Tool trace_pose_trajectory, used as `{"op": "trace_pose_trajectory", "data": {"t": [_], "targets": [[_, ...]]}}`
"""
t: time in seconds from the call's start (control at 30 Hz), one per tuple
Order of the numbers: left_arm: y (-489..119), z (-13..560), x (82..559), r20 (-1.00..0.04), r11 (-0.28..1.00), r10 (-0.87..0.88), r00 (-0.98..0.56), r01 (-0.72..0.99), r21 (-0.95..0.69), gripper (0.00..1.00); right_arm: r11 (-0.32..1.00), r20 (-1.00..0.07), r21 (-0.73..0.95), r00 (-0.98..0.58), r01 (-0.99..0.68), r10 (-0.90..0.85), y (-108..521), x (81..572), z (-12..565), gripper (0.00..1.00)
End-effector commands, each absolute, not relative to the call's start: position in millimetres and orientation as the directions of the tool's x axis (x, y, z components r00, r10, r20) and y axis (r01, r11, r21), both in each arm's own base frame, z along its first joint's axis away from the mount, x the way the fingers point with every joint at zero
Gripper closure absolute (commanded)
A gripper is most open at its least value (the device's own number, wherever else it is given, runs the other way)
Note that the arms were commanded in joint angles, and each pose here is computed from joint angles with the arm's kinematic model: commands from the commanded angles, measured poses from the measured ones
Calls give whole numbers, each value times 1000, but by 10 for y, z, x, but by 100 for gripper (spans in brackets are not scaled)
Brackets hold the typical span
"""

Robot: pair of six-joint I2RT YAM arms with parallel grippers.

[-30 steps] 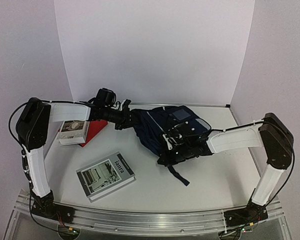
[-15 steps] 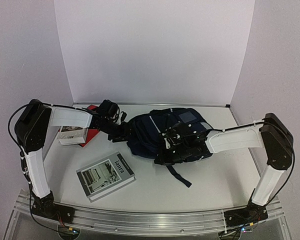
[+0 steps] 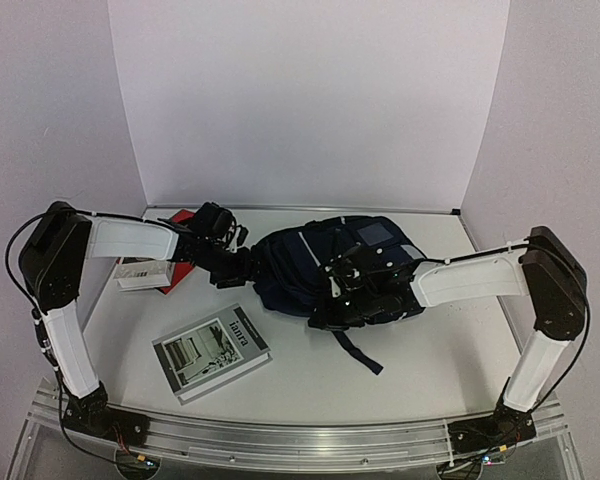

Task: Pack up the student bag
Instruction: Unzip the student bag at the center of the board.

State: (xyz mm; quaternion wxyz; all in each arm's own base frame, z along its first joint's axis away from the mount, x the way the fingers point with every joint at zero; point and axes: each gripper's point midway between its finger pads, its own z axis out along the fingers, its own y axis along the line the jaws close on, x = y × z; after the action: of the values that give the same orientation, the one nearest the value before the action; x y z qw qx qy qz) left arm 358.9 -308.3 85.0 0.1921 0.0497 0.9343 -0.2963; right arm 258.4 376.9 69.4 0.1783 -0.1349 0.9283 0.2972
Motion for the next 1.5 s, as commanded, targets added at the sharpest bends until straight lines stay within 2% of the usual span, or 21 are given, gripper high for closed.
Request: {"op": "trace_pose_trajectory", "data": {"t": [0.0,0.07,0.13,0.3,0.37,0.43,0.67,1.03,1.1,1.2,1.33,1.47], "targets": [[-3310,980,3682,-406,729,-61,-912,238,-642,28,723,-530,552,-844,-415,-80,3941,2715,1277,100],[-3424,985,3679,-395,676,-68,-916,249,-694,28,728,-530,547,-844,-414,-82,3925,2708,1265,100],[-3531,959,3672,-377,622,-67,-924,257,-740,35,729,-527,546,-846,-412,-84,3921,2705,1257,100],[-3762,976,3593,-340,484,-53,-939,274,-831,85,730,-501,546,-858,-411,-109,3984,2678,1184,100],[-3787,1041,3562,-356,466,-58,-933,290,-836,95,738,-485,536,-865,-410,-128,4025,2642,1120,100],[-3808,1120,3548,-381,463,-61,-923,312,-830,100,741,-477,523,-865,-422,-156,4108,2589,1071,100],[-4013,1300,3376,-439,419,-20,-898,391,-819,100,742,-451,514,-871,-431,-194,4421,2590,998,100],[-3913,1179,3223,-433,476,-16,-901,374,-796,99,727,-533,524,-836,-444,-127,4763,2921,1330,100],[-3851,1146,3246,-438,517,-17,-899,368,-773,95,721,-528,532,-839,-444,-127,4806,2928,1327,99],[-3738,1226,3322,-476,562,-23,-879,382,-733,83,714,-526,539,-841,-447,-129,4801,2904,1355,93],[-3504,1298,3390,-545,663,-26,-838,394,-637,69,723,-551,522,-826,-452,-119,4639,2861,1488,75],[-3296,1382,3367,-601,718,-37,-798,397,-571,53,731,-587,499,-802,-466,-111,4414,2787,1658,63]]}}
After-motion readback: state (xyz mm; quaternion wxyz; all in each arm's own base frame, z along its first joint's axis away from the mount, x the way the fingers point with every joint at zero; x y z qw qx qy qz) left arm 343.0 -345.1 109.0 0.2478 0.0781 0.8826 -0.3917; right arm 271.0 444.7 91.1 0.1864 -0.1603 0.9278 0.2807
